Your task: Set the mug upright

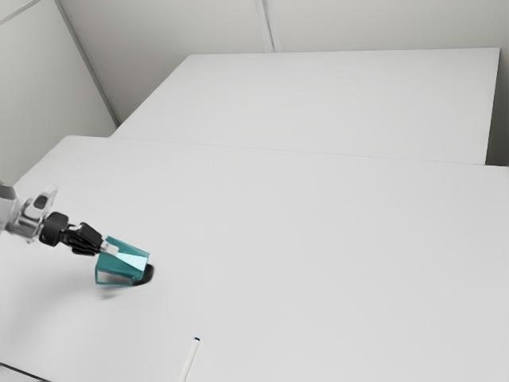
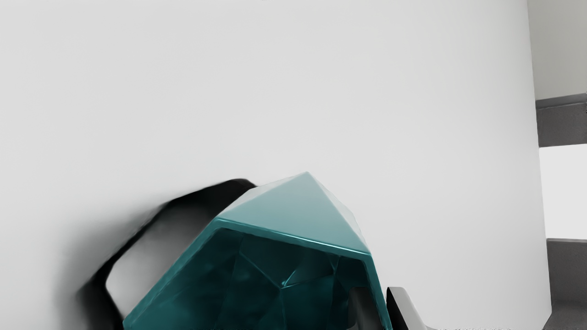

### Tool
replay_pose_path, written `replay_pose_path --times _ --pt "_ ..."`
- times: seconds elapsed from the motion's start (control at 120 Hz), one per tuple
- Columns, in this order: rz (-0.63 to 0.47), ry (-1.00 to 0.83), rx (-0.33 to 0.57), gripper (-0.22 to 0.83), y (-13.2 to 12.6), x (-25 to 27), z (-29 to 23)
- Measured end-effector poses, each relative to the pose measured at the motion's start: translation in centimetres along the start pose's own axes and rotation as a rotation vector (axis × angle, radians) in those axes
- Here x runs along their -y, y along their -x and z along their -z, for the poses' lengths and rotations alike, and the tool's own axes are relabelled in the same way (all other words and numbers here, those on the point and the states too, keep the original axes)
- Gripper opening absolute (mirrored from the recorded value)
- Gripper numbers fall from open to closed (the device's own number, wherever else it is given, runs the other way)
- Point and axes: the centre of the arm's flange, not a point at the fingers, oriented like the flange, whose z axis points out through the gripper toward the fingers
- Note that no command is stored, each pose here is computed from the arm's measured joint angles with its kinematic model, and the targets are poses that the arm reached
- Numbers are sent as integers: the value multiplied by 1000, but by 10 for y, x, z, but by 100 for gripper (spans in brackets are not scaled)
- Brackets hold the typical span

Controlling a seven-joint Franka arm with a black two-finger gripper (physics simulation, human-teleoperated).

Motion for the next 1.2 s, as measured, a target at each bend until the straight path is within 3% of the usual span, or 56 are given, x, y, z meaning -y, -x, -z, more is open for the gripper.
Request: replay_pose_path --times 0.275,0.575,0.817,0.908,1.075,1.2 --pt "-153 -52 32 -16 -30 -49 6" --pt "-420 -358 369 -17 -119 -163 -50" --pt "-559 -548 539 -17 -141 -228 -147" --pt "-541 -595 533 -17 -145 -223 -156" --pt "-373 -677 446 -17 -154 -163 -106" --pt "-366 -701 441 -17 -157 -166 -123"
